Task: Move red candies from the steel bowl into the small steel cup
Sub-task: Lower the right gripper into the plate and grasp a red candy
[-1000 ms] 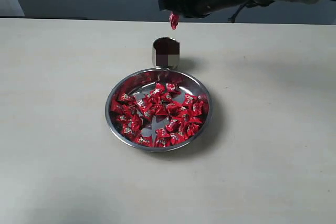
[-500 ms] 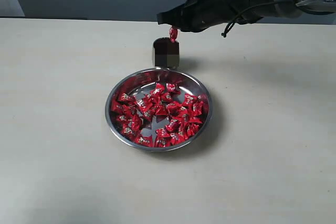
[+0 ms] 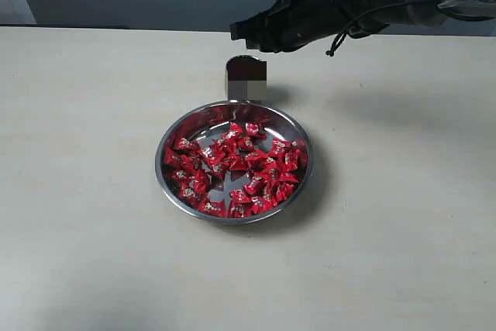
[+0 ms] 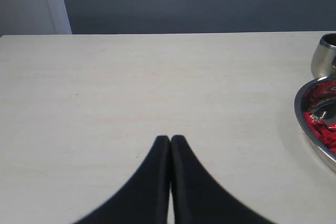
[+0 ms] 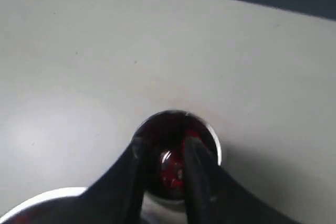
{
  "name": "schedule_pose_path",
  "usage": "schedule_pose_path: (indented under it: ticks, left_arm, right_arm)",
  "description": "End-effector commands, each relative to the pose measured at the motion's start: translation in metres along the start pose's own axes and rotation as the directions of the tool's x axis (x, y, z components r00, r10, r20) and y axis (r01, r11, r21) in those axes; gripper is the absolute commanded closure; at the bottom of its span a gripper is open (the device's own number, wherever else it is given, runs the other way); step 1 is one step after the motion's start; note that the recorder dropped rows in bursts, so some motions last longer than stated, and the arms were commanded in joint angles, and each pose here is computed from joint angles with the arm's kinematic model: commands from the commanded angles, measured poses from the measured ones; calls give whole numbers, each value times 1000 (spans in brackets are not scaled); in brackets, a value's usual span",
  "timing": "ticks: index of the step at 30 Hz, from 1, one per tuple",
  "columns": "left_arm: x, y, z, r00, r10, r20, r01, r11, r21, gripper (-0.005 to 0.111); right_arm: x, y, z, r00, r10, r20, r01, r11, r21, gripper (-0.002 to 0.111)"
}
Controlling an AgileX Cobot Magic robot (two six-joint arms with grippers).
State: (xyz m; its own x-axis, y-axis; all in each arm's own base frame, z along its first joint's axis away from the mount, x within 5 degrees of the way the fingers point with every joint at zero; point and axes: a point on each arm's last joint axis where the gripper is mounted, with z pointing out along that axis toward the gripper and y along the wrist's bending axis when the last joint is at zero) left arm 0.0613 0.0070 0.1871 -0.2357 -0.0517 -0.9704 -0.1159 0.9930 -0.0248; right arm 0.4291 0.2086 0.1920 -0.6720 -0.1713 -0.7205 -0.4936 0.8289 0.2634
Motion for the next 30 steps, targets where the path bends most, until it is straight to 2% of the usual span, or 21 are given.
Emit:
schedule_pose_path:
  ticks: [1, 2, 3, 6, 9, 12, 15, 17, 30]
  left_arm:
    - [0, 0, 0, 1000, 0, 8, 0, 1000, 5, 106]
    - [0, 0, 0, 1000, 0, 8, 0, 1000, 5, 106]
    - [0, 0, 0, 1000, 0, 8, 0, 1000, 5, 106]
    - [0, 0, 0, 1000, 0, 8, 0, 1000, 5, 106]
    - [0, 0, 0, 1000, 0, 8, 0, 1000, 5, 106]
    - [0, 0, 0, 1000, 0, 8, 0, 1000, 5, 106]
    - [0, 0, 0, 1000, 0, 8, 0, 1000, 5, 106]
    - [0, 0, 0, 1000, 0, 8, 0, 1000, 5, 106]
    - [0, 0, 0, 1000, 0, 8, 0, 1000, 5, 106]
  right_arm:
    - [16, 26, -9, 977, -59, -205, 14, 976, -215, 82]
    - [20, 32, -10, 966, -99, -237, 37, 966, -254, 82]
    - [29, 42, -8, 939, -194, -285, 100, 944, -315, 82]
    - [46, 61, -3, 866, -355, -353, 219, 902, -371, 80]
    - [55, 66, 6, 833, -416, -364, 289, 889, -356, 65]
    - [56, 60, 15, 842, -407, -354, 310, 902, -300, 59]
    - [54, 50, 23, 879, -328, -345, 278, 942, -189, 60]
    - [53, 48, 26, 896, -293, -333, 255, 955, -154, 60]
    - [60, 39, 44, 916, -272, -294, 255, 962, -96, 60]
